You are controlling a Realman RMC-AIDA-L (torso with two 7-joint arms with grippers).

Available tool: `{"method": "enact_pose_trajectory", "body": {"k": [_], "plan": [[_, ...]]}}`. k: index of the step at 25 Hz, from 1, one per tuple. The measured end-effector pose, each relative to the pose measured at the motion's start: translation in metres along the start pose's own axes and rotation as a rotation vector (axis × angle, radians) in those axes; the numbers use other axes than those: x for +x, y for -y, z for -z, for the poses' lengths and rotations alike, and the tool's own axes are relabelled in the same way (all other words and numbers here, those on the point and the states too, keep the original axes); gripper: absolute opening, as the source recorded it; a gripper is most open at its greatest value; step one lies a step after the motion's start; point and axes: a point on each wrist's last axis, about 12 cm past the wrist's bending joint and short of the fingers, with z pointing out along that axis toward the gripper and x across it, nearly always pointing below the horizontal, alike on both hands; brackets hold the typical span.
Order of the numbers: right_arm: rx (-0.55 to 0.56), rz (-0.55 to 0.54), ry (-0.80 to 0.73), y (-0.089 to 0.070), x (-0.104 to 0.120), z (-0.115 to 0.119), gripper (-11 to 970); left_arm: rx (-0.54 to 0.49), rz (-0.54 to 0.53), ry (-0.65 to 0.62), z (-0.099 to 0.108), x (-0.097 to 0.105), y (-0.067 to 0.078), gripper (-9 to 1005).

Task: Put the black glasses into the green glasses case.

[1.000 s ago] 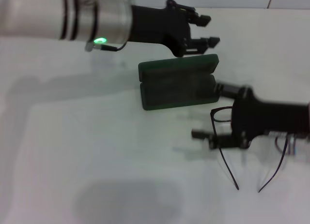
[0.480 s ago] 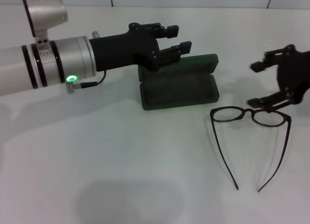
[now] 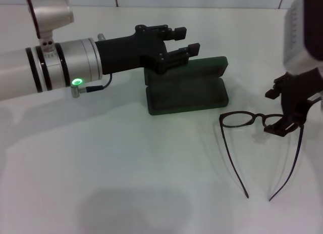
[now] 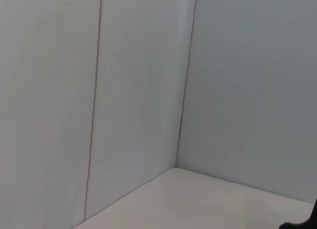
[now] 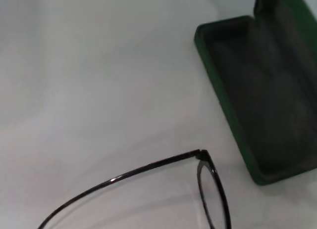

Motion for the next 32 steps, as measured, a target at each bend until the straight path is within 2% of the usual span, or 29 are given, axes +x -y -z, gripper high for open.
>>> {"method": "enact_pose_trajectory", "body": {"k": [7,16,18,26,29,32], "plan": [[0.035,0.027,-0.015,0.001,-0.005,-0.021,713,0.0,0.002,-0.001,0.0,0.001,0.0,515],[0.007,0.062,-0.046,-0.001,-0.011,-0.039,651,-0.004,0.004,-0.007,-0.001,0.003,0.001,515],[0.003,0.071,-0.052,-0.001,-0.013,-0.042,415,-0.004,0.004,-0.007,-0.001,0.003,0.001,515],[0.004,0.06,-0.049,0.0,-0.013,-0.044,200,-0.002,0.01,0.001,-0.002,0.002,0.001,514],[0.001,0.029,-0.026,0.002,-0.008,-0.033,139,0.006,0.008,0.011,0.0,0.001,0.003,514],[0.011,-0.03,0.074,0.003,0.006,-0.007,133,0.042,0.011,0.035,0.001,-0.002,0.007,514]]}}
